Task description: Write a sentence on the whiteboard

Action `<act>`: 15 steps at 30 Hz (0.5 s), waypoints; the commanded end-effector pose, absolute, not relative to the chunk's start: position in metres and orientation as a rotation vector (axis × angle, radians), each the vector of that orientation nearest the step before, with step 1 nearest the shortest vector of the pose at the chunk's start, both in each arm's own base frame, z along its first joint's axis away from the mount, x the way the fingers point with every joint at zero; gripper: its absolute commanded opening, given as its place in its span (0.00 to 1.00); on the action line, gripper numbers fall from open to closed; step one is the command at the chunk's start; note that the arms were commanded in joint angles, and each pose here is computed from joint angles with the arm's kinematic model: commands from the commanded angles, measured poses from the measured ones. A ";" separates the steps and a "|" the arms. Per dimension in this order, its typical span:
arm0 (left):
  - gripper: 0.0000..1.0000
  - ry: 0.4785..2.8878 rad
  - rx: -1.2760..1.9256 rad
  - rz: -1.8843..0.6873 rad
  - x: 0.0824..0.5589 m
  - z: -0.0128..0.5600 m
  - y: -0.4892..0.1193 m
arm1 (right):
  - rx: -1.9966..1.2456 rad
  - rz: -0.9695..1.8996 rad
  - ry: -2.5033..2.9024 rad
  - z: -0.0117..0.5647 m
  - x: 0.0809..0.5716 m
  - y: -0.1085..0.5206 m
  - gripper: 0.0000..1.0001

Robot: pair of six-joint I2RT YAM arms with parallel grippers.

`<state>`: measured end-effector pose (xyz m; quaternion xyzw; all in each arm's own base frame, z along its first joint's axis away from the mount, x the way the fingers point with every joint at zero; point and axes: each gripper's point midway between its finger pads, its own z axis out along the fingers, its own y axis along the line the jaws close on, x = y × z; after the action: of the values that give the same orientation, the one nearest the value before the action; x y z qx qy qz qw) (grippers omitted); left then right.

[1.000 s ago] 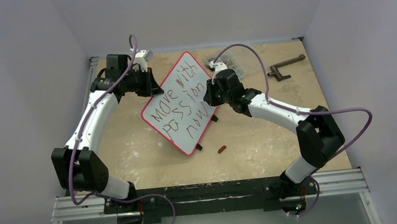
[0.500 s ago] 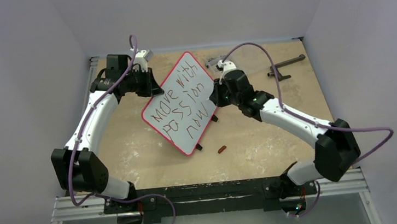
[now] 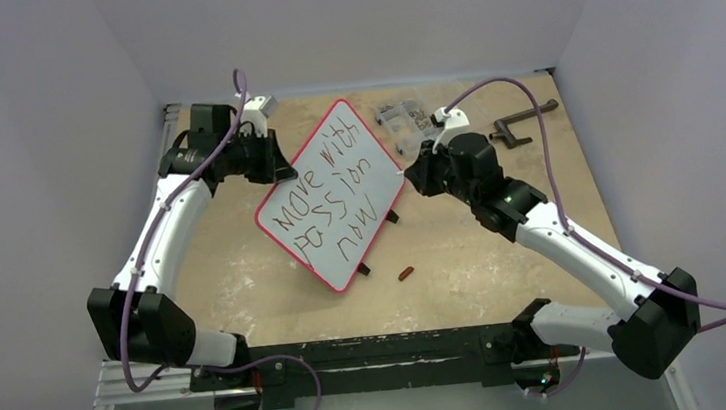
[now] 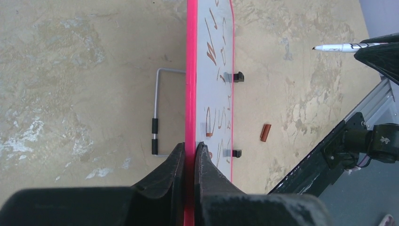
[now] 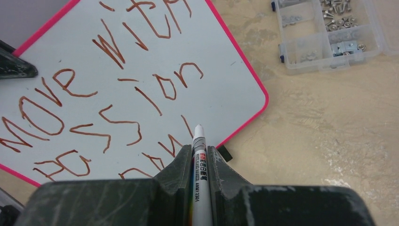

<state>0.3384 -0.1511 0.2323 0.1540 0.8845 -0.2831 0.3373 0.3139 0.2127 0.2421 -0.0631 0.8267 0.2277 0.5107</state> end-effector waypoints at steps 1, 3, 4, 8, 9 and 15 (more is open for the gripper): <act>0.00 2.326 0.390 -0.571 0.334 0.225 -0.128 | -0.125 0.546 1.986 0.243 0.311 0.208 0.00; 0.00 2.336 0.382 -0.567 0.334 0.219 -0.128 | -0.122 0.551 1.984 0.243 0.310 0.207 0.00; 0.00 2.346 0.378 -0.569 0.334 0.215 -0.128 | -0.120 0.552 1.984 0.242 0.310 0.207 0.00; 0.00 2.371 0.368 -0.556 0.333 0.204 -0.125 | -0.114 0.549 1.981 0.241 0.306 0.203 0.00; 0.00 2.376 0.366 -0.548 0.332 0.201 -0.124 | -0.110 0.547 1.981 0.240 0.305 0.202 0.00; 0.08 2.392 0.358 -0.506 0.327 0.192 -0.117 | -0.105 0.546 1.988 0.234 0.300 0.198 0.00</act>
<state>0.3329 -0.1456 0.2222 0.1421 0.8860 -0.2728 0.3470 0.2998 0.2037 0.2273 -0.0572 0.8356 0.2255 0.4976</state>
